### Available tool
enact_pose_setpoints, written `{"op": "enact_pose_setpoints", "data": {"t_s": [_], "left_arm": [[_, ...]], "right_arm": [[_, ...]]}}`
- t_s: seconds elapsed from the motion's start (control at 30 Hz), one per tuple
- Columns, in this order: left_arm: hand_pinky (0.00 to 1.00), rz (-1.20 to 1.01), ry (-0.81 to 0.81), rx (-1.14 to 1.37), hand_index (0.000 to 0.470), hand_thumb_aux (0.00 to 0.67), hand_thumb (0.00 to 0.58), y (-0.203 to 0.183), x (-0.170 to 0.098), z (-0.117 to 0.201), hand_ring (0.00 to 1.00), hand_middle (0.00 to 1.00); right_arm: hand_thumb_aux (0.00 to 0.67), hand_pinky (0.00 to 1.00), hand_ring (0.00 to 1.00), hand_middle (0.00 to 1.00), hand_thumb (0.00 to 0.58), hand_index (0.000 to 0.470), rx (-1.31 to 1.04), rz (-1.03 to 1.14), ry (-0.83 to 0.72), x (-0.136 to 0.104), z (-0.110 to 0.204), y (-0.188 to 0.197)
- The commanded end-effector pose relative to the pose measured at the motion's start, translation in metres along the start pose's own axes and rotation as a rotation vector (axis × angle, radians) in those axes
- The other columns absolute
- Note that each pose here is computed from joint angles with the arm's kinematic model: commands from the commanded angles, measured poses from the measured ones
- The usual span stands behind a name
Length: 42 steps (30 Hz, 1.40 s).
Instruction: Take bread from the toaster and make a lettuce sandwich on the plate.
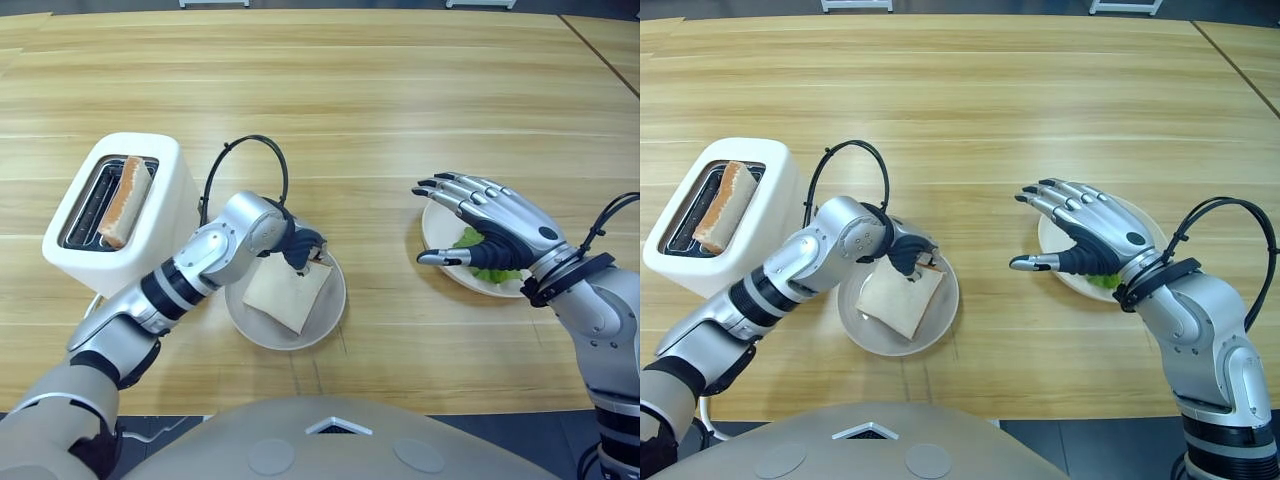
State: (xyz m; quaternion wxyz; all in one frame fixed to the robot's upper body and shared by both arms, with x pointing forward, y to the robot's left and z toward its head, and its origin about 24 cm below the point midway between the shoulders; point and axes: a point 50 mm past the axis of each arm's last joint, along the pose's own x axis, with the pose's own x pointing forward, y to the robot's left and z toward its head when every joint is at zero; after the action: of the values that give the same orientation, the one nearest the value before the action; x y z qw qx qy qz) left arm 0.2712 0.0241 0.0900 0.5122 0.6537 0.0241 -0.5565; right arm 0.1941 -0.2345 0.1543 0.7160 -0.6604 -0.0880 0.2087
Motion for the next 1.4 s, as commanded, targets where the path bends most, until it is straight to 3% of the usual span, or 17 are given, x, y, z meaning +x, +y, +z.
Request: {"op": "enact_pose_setpoints", "data": {"t_s": [0.03,0.13,0.17,0.2,0.23,0.27,0.3,0.33,0.37,0.53,0.73,0.87,0.93,1.1,1.4], "left_arm": [[1.00,0.006,0.018,0.001,0.470,0.670,0.580,-0.003,0.011,-0.002,1.00,1.00],[1.00,0.028,0.016,-0.017,0.470,0.670,0.580,-0.003,0.013,-0.003,1.00,1.00],[1.00,0.036,0.019,-0.017,0.439,0.625,0.577,-0.003,0.013,-0.003,1.00,1.00],[1.00,0.046,0.025,-0.017,0.365,0.520,0.551,-0.003,0.012,-0.004,1.00,1.00],[1.00,0.062,0.033,-0.014,0.245,0.349,0.447,-0.001,0.012,-0.005,1.00,1.00],[1.00,0.076,0.040,-0.018,0.190,0.271,0.374,0.000,0.011,-0.006,1.00,1.00],[1.00,0.088,0.047,-0.023,0.061,0.087,0.140,0.001,0.010,-0.006,1.00,1.00],[1.00,0.101,0.058,-0.028,0.055,0.079,0.128,0.002,0.010,-0.007,1.00,1.00],[1.00,0.111,0.075,-0.036,0.033,0.047,0.079,0.002,0.010,-0.009,1.00,1.00],[1.00,0.167,0.175,-0.117,0.024,0.034,0.058,-0.007,0.014,-0.023,1.00,1.00],[1.00,0.237,0.252,-0.192,0.033,0.047,0.079,-0.016,0.012,-0.037,1.00,1.00],[1.00,0.300,0.283,-0.222,0.013,0.018,0.031,-0.016,0.006,-0.043,1.00,1.00],[1.00,0.368,0.266,-0.263,0.000,0.000,0.000,-0.012,-0.002,-0.040,1.00,1.00],[1.00,0.605,0.221,-0.379,0.000,0.000,0.000,0.001,-0.032,-0.030,1.00,1.00],[1.00,0.959,0.202,-0.516,0.000,0.000,0.000,0.003,-0.082,-0.021,1.00,1.00]], "right_arm": [[0.000,0.00,0.00,0.00,0.000,0.000,0.002,0.002,0.005,-0.001,-0.003,0.000],[0.000,0.00,0.00,0.00,0.000,0.000,0.002,0.005,0.008,-0.002,-0.003,0.001],[0.000,0.00,0.00,0.00,0.000,0.000,0.002,0.007,0.007,-0.003,-0.003,0.002],[0.000,0.00,0.00,0.00,0.000,0.000,0.003,0.008,0.007,-0.003,-0.003,0.003],[0.000,0.00,0.00,0.00,0.000,0.000,0.003,0.008,0.006,-0.003,-0.003,0.003],[0.000,0.00,0.00,0.00,0.000,0.000,0.001,0.007,0.006,-0.003,-0.004,0.003],[0.000,0.00,0.00,0.00,0.000,0.000,0.001,0.006,0.007,-0.003,-0.004,0.004],[0.000,0.00,0.00,0.00,0.000,0.000,-0.002,0.005,0.010,-0.003,-0.005,0.004],[0.000,0.00,0.00,0.00,0.000,0.000,-0.004,0.004,0.014,-0.003,-0.007,0.004],[0.000,0.00,0.00,0.00,0.000,0.000,-0.067,0.022,0.097,-0.006,-0.028,0.008],[0.000,0.00,0.00,0.00,0.000,0.000,-0.144,0.020,0.199,-0.011,-0.055,0.012],[0.000,0.00,0.00,0.00,0.000,0.000,-0.157,0.020,0.268,-0.017,-0.072,0.019],[0.000,0.00,0.00,0.00,0.000,0.000,-0.180,0.040,0.317,-0.019,-0.083,0.027],[0.000,0.00,0.00,0.00,0.000,0.000,-0.254,0.108,0.429,-0.031,-0.116,0.047],[0.000,0.00,0.00,0.00,0.000,0.000,-0.262,0.230,0.474,-0.034,-0.133,0.076]]}}
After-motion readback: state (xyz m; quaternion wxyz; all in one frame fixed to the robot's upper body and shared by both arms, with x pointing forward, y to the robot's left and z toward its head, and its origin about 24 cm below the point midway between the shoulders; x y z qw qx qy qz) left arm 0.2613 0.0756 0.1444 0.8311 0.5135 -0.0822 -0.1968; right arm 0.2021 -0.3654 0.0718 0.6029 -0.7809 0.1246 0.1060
